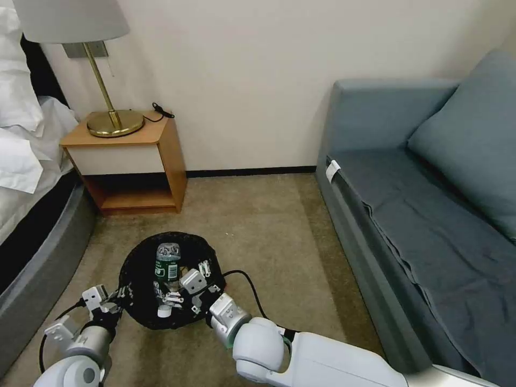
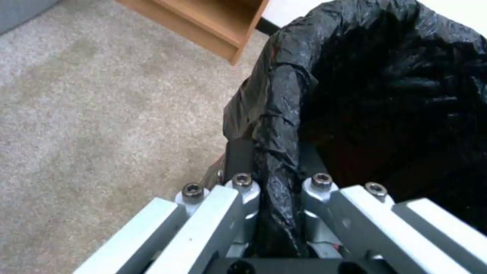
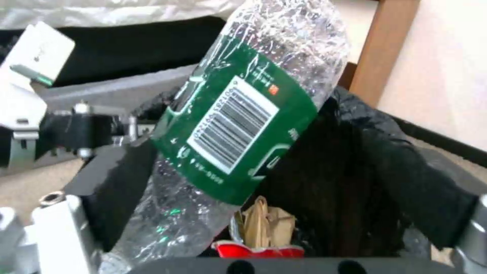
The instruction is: Pick up the trash bin, then pick up the garbage on the floor and place it into the trash bin.
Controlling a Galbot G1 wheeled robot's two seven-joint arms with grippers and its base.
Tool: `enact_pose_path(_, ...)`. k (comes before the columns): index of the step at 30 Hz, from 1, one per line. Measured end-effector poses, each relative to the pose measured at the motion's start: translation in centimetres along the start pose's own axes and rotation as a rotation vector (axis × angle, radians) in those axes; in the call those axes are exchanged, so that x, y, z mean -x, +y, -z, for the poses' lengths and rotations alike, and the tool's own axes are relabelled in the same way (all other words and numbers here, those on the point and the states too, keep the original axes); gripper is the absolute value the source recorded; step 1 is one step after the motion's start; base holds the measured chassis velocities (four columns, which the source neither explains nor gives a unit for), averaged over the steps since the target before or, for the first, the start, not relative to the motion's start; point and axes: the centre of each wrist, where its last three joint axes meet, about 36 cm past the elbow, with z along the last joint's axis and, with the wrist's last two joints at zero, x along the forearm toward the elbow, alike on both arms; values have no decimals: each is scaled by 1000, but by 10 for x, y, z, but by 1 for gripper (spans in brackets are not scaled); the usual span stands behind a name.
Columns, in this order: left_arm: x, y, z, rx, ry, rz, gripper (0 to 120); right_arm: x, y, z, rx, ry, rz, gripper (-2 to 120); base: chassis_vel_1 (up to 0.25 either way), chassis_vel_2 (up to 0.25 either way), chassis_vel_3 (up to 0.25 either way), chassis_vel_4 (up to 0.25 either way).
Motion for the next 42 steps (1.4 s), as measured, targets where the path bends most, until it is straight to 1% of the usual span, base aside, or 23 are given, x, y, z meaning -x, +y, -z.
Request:
enact_pose_path(6,-2,-1,-2,-5,1,0,4,-3,-1,-4,-18,11,19,100,0,0,0,0)
enact_pose_path(8,-3,-1,-3,-8,3,2,4,-3,-4,-6,-51,6,39,100,0,0,0,0)
enact_pose_path(11,-4,-1,-4,-10,3,3,4,0,-6,-6,-74,-5,30,100,0,0,0,0)
enact_pose_path(12,-5,-1,-5,-11,4,5,4,6,-8,-7,-100,-23,11,100,0,0,0,0)
enact_pose_path(14,-6,-1,-6,-14,5,7,4,9,-10,-7,-117,-35,3,100,0,0,0,0)
enact_pose_path(20,-7,-2,-8,-17,3,7,4,9,-13,-3,-111,-45,-7,100,0,0,0,0)
enact_pose_path(23,-6,-2,-8,-19,1,10,4,7,-25,1,-116,-69,-69,100,0,0,0,0)
enact_pose_path(25,-6,-3,-8,-19,1,10,4,6,-27,1,-119,-73,-79,100,0,0,0,0)
enact_pose_path(28,-5,-5,-9,-26,6,15,4,-6,-48,2,-141,-96,-203,100,0,0,0,0)
enact_pose_path(29,-5,-5,-9,-26,6,15,4,-6,-48,2,-141,-96,-203,100,0,0,0,0)
enact_pose_path(31,-3,-5,-10,-31,12,16,4,-23,-64,-3,-159,-87,-304,100,0,0,0,0)
enact_pose_path(32,-3,-5,-10,-33,14,16,4,-26,-67,-4,-162,-83,-320,100,0,0,0,0)
enact_pose_path(33,-2,-6,-10,-40,19,17,4,-39,-76,-8,-173,-69,-374,100,0,0,0,0)
enact_pose_path(34,-2,-6,-10,-40,19,17,4,-39,-76,-8,-173,-69,-374,100,0,0,0,0)
enact_pose_path(36,-1,-7,-9,-55,27,15,4,-55,-86,-12,-189,-58,-429,100,0,0,0,0)
enact_pose_path(38,1,-9,-9,-93,50,14,4,-79,-99,-12,-205,-52,-499,100,0,0,0,0)
enact_pose_path(40,2,-10,-9,-101,55,14,4,-84,-101,-11,-206,-52,-514,100,0,0,0,0)
enact_pose_path(42,3,-13,-9,-122,70,24,4,-101,-106,-7,-206,-54,-555,100,0,0,0,0)
